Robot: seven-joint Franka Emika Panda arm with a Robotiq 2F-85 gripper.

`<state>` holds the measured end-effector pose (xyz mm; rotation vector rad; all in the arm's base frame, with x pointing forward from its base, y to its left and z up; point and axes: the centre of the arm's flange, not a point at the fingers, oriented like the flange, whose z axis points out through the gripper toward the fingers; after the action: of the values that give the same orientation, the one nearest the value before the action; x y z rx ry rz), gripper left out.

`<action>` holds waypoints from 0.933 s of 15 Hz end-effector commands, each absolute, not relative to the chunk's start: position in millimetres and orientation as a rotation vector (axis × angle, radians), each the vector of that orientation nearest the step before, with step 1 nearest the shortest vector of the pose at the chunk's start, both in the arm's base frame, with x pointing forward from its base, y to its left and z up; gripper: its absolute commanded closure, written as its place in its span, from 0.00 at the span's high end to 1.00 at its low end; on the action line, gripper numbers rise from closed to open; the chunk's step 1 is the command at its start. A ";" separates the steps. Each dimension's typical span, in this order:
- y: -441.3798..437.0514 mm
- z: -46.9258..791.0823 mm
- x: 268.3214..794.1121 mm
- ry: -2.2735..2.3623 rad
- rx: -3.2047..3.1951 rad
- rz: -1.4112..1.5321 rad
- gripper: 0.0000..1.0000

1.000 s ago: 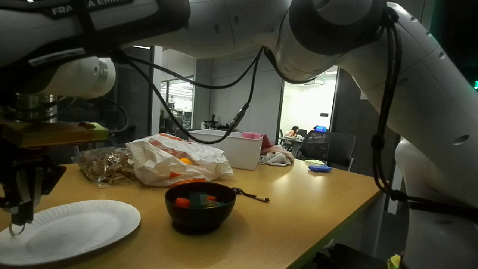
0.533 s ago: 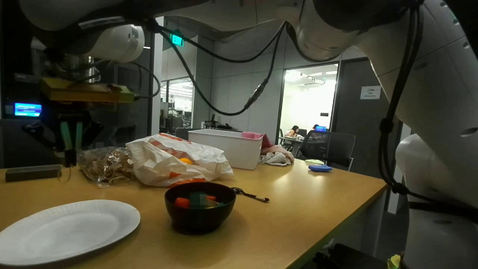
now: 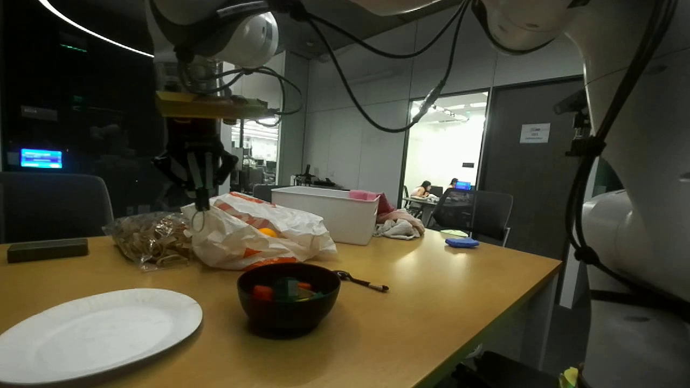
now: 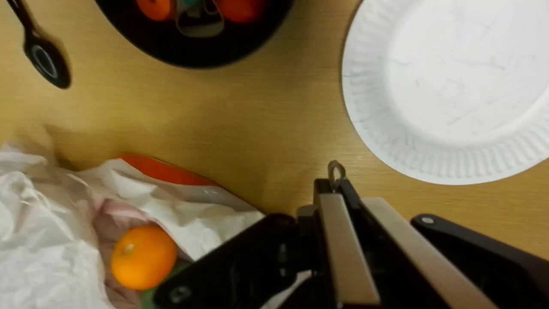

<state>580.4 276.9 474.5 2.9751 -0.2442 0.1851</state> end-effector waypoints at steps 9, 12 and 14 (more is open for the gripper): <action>174.8 444.8 503.6 -0.654 2.934 -0.091 0.07; 157.3 423.1 509.7 -0.717 2.940 -0.112 0.10; 151.0 414.5 510.0 -0.747 2.945 -0.123 0.35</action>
<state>517.8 161.8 422.0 2.9118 -0.6920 -0.1327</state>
